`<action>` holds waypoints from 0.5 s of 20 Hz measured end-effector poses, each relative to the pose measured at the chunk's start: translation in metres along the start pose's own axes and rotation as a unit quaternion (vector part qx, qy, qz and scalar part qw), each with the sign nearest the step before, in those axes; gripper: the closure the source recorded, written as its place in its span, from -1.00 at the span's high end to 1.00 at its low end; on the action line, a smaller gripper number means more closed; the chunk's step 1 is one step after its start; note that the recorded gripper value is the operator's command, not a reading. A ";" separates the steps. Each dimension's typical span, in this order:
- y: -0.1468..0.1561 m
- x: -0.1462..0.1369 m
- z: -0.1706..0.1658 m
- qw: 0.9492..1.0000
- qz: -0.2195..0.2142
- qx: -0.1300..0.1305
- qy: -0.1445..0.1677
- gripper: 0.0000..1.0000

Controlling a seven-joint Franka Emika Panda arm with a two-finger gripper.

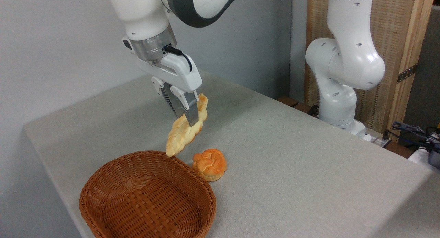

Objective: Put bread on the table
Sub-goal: 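Move the loaf beside the round bun and lower it onto the table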

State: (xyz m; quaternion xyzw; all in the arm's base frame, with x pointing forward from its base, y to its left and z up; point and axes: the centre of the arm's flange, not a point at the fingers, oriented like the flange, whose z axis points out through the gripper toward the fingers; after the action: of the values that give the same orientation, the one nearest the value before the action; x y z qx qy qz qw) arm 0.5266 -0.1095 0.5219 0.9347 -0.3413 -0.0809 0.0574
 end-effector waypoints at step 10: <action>0.029 0.016 0.027 0.999 0.032 -0.010 -0.030 1.00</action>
State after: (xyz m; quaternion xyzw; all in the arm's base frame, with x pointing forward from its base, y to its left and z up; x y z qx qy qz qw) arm 0.5155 -0.1433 0.4985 0.9198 -0.3719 -0.1107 0.0588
